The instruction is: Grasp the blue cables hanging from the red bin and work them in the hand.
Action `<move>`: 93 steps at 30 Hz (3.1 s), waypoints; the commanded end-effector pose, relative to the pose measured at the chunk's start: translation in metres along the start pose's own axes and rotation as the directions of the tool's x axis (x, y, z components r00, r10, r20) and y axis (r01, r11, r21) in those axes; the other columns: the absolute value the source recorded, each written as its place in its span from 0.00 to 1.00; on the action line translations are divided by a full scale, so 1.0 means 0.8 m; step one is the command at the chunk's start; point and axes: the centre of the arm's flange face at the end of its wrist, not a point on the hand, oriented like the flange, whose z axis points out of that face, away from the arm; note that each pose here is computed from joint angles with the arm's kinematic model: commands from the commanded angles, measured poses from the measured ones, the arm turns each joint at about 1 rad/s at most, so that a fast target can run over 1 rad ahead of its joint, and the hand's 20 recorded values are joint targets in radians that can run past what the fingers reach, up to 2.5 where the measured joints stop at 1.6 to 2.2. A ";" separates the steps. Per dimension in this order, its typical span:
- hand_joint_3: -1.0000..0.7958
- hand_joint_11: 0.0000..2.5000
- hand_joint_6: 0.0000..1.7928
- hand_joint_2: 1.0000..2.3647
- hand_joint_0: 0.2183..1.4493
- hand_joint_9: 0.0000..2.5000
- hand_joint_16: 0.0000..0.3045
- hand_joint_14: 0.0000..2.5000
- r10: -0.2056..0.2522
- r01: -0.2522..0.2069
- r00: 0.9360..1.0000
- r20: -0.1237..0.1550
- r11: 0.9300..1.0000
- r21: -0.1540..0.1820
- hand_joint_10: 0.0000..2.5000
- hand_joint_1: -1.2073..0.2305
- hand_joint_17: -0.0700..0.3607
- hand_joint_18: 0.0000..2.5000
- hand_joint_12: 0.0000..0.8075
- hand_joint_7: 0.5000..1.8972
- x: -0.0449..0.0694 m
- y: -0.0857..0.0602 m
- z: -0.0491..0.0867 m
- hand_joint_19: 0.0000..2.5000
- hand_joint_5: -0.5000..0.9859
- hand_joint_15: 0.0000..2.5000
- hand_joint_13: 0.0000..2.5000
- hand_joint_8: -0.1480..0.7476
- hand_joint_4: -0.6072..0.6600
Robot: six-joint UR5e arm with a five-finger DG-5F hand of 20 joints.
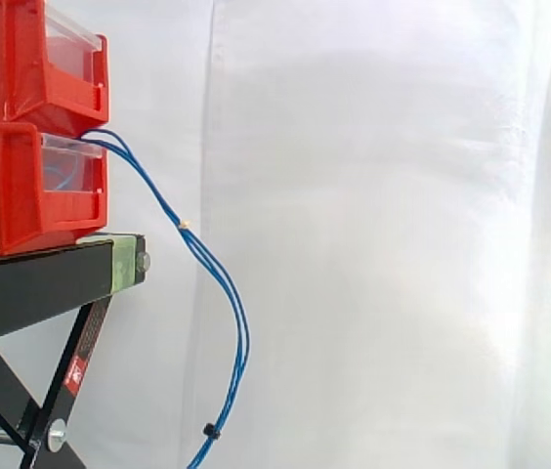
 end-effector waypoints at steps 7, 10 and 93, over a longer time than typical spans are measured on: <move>0.00 0.06 0.00 0.00 0.46 0.02 0.19 0.00 0.000 0.000 1.000 0.000 1.000 -0.001 0.00 0.51 0.46 0.00 0.43 0.15 0.000 0.000 0.000 0.13 0.09 0.10 0.00 0.44 0.59; 0.00 0.07 0.00 0.00 0.46 0.02 0.19 0.00 0.000 0.000 1.000 0.000 1.000 -0.001 0.00 0.52 0.46 0.00 0.43 0.15 0.000 0.000 0.000 0.13 0.09 0.10 0.00 0.44 0.60; 0.00 0.06 0.00 0.00 0.47 0.06 0.19 0.00 -0.068 0.042 0.985 0.160 0.986 0.163 0.00 0.51 0.46 0.00 0.45 0.14 -0.006 -0.223 -0.035 0.14 0.12 0.10 0.00 0.46 0.61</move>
